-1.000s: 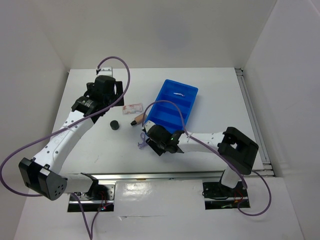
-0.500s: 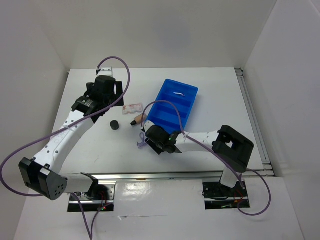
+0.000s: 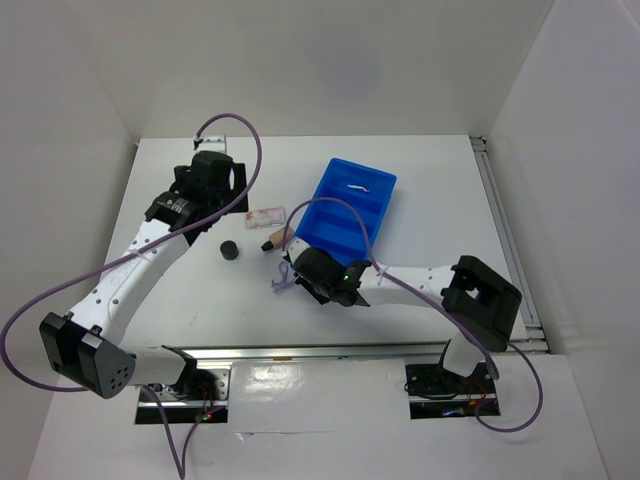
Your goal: Organize the makeup
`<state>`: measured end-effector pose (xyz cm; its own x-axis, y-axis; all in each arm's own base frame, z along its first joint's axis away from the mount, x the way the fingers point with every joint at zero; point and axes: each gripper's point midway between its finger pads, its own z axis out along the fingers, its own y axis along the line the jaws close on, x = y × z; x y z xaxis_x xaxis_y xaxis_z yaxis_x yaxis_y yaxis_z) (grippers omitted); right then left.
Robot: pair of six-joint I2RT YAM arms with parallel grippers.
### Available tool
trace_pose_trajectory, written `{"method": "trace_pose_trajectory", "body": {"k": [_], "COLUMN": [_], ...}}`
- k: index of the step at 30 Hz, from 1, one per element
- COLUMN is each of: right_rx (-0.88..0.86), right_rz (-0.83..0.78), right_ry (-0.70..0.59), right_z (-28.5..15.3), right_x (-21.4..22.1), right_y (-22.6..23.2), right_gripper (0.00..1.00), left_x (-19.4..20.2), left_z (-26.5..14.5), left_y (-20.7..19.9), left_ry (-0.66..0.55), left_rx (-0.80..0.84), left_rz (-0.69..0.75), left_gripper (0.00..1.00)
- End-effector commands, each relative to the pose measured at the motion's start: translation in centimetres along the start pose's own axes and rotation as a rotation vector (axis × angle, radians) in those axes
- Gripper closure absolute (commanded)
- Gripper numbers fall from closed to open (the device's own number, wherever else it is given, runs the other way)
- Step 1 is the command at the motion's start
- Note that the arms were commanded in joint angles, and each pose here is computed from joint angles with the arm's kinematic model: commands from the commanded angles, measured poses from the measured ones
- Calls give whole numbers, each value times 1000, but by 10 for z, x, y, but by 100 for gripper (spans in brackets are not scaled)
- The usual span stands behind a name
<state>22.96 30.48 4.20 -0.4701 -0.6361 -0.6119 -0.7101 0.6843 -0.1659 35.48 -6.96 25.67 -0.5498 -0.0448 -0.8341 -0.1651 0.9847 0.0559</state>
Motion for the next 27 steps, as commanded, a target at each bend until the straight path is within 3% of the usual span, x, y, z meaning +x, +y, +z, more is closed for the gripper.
{"method": "trace_pose_trajectory", "body": {"k": [1, 5, 9, 17, 19, 23, 27], "right_rx": [-6, 35, 141, 379, 403, 426, 449], "right_rz": [5, 24, 90, 273, 314, 379, 369], "right_ry": [-130, -245, -317, -294, -245, -267, -185], "right_z": [-36, -62, -63, -18, 2, 13, 53], "right_x": [-46, -87, -124, -163, -152, -162, -146], "right_y": [-4, -17, -65, -216, -251, -299, -325], "right_gripper": [78, 78, 78, 78, 78, 77, 75], "left_x": [-16, -17, -22, -12, -12, -14, -9], "left_z": [-4, -5, -11, -8, -8, -8, -2], "left_y": [0, -1, 4, 1, 1, -3, 0], "left_ry": [-46, -54, -77, -51, -51, -56, -38], "left_rx": [-1, 2, -9, 12, 12, 34, 5], "left_rz": [-6, -32, -63, -26, -26, -11, 2], "left_gripper": [0, 0, 0, 0, 0, 0, 0]}}
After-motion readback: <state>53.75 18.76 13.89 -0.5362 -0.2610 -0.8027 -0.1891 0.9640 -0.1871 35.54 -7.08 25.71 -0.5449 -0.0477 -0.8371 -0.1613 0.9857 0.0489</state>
